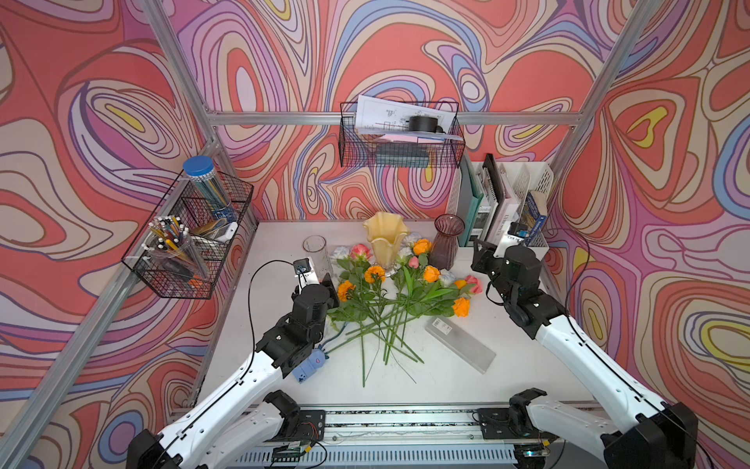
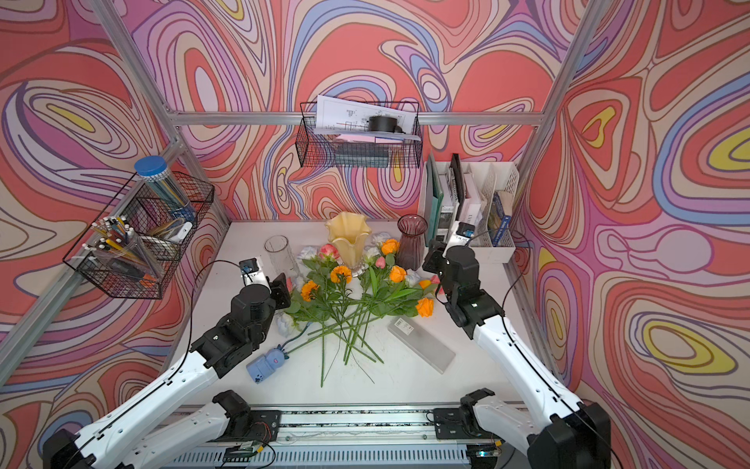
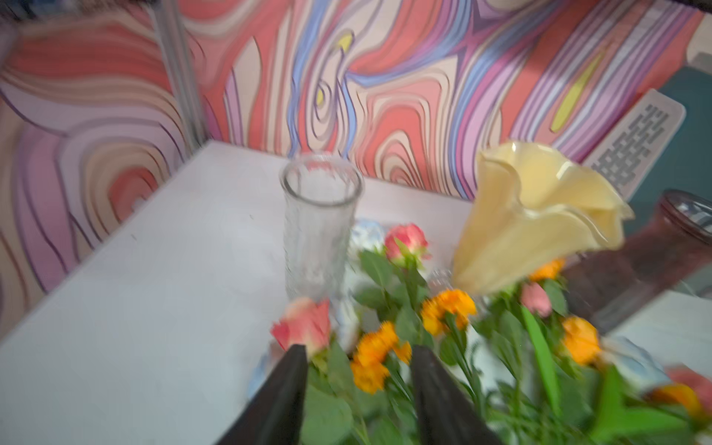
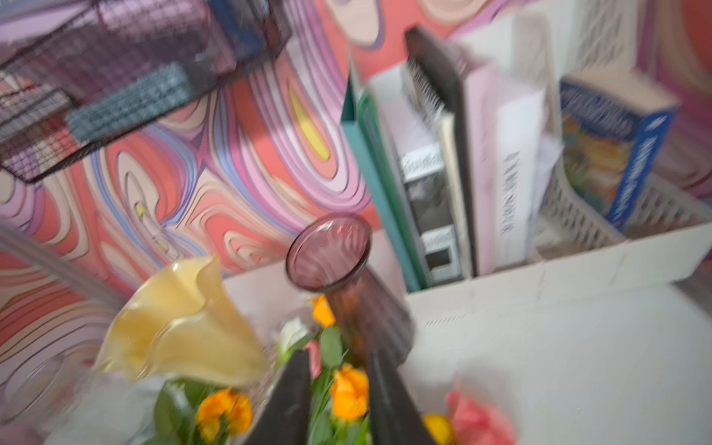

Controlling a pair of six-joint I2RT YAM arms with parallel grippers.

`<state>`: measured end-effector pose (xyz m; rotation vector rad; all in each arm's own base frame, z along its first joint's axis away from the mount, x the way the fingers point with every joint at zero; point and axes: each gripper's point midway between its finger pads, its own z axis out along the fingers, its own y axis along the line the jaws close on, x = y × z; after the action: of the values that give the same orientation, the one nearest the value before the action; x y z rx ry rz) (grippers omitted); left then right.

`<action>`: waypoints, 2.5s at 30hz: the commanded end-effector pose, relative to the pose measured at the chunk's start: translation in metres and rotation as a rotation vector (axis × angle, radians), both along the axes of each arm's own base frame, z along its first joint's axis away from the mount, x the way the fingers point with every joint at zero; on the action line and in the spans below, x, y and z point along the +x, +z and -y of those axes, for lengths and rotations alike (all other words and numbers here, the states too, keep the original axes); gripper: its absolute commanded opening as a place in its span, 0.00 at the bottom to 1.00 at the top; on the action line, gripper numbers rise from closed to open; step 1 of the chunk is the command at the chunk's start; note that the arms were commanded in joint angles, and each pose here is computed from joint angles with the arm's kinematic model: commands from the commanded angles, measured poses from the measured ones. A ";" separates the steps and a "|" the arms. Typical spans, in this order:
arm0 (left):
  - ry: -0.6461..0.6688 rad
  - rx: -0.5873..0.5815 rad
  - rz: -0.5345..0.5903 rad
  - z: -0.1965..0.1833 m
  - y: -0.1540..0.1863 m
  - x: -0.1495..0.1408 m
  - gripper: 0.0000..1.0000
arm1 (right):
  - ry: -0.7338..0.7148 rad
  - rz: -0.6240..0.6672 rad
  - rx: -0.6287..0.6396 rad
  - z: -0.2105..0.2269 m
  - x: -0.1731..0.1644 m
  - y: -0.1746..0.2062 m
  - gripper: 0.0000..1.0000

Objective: Arrange the flowers in different vases according to their colors
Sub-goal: Move the distractor to the center of the board, then adjust the distractor at the center of the board.

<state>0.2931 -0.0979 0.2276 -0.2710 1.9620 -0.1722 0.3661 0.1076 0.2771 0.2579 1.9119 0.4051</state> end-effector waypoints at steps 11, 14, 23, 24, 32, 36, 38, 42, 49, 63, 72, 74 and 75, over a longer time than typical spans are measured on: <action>0.001 -0.290 -0.698 0.027 -0.176 -0.139 0.00 | 0.208 -0.808 0.179 -0.094 -0.137 -0.200 0.00; 0.053 -0.300 -0.723 0.018 -0.193 -0.148 0.00 | 0.187 -0.839 0.170 -0.093 -0.137 -0.218 0.00; 0.230 -0.205 -0.617 -0.016 -0.188 -0.129 0.00 | 0.081 -0.903 0.091 -0.083 -0.122 -0.262 0.00; 0.241 -0.204 -0.615 -0.017 -0.188 -0.127 0.00 | 0.067 -0.900 0.085 -0.079 -0.120 -0.262 0.00; 0.415 -0.148 -0.624 -0.064 -0.197 -0.131 0.00 | -0.085 -0.928 0.090 -0.021 -0.115 -0.272 0.00; 0.484 -0.162 -0.575 -0.086 -0.190 -0.126 0.00 | -0.158 -0.929 0.117 0.005 -0.113 -0.272 0.00; 0.510 -0.183 -0.575 -0.093 -0.190 -0.122 0.00 | -0.193 -0.920 0.126 0.017 -0.110 -0.270 0.00; 0.585 -0.180 -0.575 -0.111 -0.190 -0.115 0.00 | -0.254 -0.908 0.132 0.042 -0.103 -0.265 0.00; 0.720 -0.153 -0.552 -0.145 -0.180 -0.116 0.00 | -0.351 -0.872 0.119 0.079 -0.097 -0.253 0.00; 0.401 -0.460 -0.509 -0.089 -0.146 -0.125 0.43 | -0.201 -0.798 0.159 0.062 -0.097 -0.211 0.00; 0.278 -0.711 -0.546 -0.042 -0.174 -0.101 0.43 | -0.147 -0.789 0.169 0.052 -0.081 -0.217 0.00; 0.295 -0.695 -0.552 -0.043 -0.183 -0.093 0.42 | -0.142 -0.789 0.169 0.052 -0.078 -0.217 0.00; 0.302 -0.681 -0.554 -0.044 -0.185 -0.089 0.42 | -0.138 -0.785 0.166 0.051 -0.076 -0.216 0.00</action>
<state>0.1798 -0.0428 0.0343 -1.1763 2.3750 -0.5196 0.2743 0.0520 0.0496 0.7866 2.6402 0.3634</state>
